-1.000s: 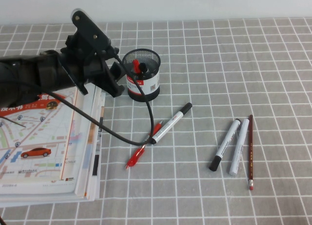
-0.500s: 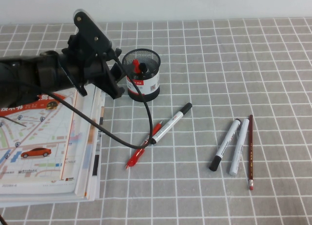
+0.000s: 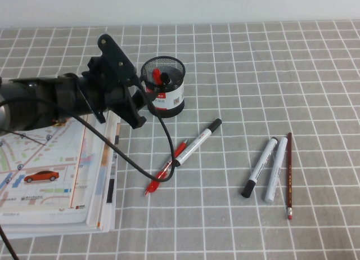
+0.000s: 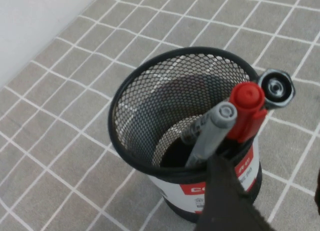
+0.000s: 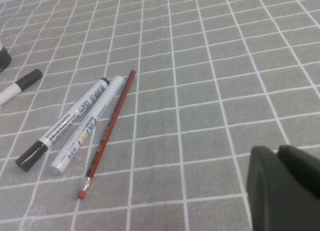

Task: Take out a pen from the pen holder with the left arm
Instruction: 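Take a marker out of the pen holder and lay it on the table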

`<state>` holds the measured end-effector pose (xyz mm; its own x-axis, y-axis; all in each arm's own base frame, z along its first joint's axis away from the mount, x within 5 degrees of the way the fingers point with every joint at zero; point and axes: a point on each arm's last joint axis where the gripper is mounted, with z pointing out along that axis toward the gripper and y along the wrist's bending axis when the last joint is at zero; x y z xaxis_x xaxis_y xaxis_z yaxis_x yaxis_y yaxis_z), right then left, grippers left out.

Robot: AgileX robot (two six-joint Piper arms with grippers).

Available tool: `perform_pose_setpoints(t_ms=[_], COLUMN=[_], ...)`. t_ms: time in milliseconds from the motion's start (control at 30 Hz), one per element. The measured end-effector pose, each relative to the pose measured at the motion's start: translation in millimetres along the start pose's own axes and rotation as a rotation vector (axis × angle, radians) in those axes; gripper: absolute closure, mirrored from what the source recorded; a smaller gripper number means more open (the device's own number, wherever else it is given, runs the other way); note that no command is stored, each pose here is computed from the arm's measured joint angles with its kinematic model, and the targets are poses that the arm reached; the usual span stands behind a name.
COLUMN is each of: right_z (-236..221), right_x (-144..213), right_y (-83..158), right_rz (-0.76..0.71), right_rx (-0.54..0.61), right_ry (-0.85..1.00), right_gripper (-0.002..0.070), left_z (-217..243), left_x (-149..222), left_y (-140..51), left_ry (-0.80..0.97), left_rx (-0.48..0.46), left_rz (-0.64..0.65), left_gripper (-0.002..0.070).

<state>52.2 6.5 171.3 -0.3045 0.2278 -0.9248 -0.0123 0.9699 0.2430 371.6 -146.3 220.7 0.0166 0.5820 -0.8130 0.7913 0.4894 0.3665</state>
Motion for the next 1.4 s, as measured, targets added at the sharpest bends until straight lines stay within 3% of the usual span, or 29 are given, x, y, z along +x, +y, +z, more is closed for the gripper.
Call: perform_pose_setpoints(t_ms=[267,900,1200,1400], right_z=[0,0,0,0], right_x=[0,0,0,0], right_y=[0,0,0,0], right_rz=[0.0,0.0,0.0,0.0], right_rx=[0.0,0.0,0.0,0.0], right_ry=[0.0,0.0,0.0,0.0], right_gripper=[0.0689,0.0689,0.0689,0.0689], left_z=[3,16,17,17], left_x=[3,-12,-13,-13], left_y=[-1.5,18.0,19.0,18.9], left_ry=[0.003,-0.055,-0.058,-0.06], left_rx=[0.012,-0.013,-0.015,-0.014], left_rz=[0.032,-0.007,-0.01,-0.012], left_gripper=[0.0337,0.0349,0.0513,0.0551])
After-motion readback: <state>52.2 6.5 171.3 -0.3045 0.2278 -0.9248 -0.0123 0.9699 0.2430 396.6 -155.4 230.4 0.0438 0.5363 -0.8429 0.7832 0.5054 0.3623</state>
